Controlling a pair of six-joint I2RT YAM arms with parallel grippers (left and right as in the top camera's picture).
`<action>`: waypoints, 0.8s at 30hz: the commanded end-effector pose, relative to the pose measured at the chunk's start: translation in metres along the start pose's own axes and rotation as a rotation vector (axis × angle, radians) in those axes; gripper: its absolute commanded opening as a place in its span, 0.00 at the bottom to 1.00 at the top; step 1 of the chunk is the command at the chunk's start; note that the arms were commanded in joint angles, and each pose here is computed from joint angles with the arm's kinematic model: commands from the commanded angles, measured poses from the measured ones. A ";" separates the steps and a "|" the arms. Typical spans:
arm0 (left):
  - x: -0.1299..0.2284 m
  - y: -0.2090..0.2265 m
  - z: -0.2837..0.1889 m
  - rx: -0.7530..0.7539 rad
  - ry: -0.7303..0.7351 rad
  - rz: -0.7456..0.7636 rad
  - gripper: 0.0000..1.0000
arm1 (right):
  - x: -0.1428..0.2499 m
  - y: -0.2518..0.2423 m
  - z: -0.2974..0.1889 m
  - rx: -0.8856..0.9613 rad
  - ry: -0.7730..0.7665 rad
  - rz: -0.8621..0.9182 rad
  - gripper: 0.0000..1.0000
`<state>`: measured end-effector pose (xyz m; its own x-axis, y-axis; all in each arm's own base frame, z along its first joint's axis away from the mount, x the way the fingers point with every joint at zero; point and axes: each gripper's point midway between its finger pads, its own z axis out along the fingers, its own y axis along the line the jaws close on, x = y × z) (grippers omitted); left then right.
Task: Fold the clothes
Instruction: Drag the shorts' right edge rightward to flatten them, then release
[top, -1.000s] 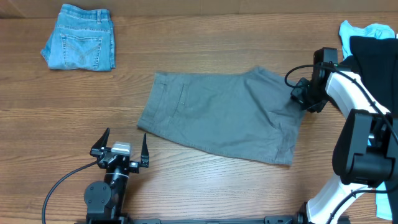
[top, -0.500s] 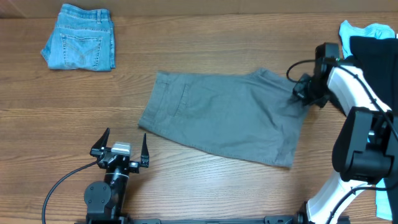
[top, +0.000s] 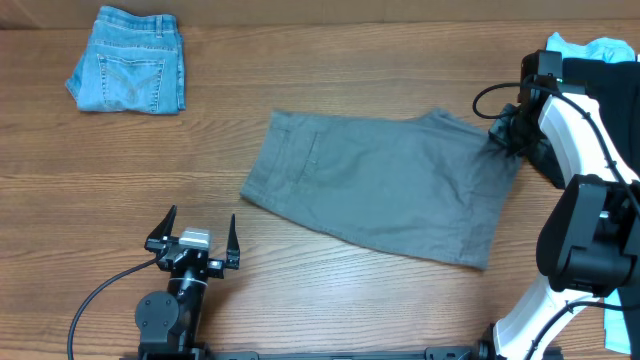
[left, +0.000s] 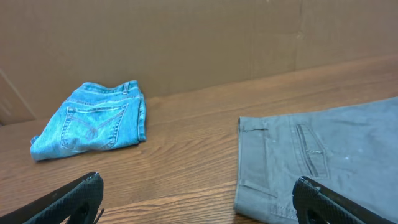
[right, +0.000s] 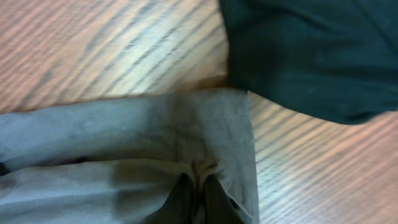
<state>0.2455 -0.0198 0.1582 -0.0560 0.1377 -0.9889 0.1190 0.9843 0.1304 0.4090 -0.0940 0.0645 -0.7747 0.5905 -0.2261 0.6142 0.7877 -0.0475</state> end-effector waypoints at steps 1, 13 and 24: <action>0.001 0.002 0.000 -0.009 0.002 0.018 1.00 | -0.017 -0.024 -0.003 0.092 -0.053 0.042 0.20; 0.001 0.002 0.000 -0.009 0.002 0.018 1.00 | 0.002 -0.030 -0.063 0.022 0.052 0.122 0.77; 0.001 0.002 0.000 -0.009 0.002 0.018 1.00 | 0.089 0.015 -0.025 -0.175 0.306 -0.123 0.16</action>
<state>0.2455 -0.0197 0.1581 -0.0564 0.1378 -0.9889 0.1187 0.9843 0.1304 0.3617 -0.0381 0.0854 -0.8547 0.5189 0.0133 0.5180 0.8508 0.0883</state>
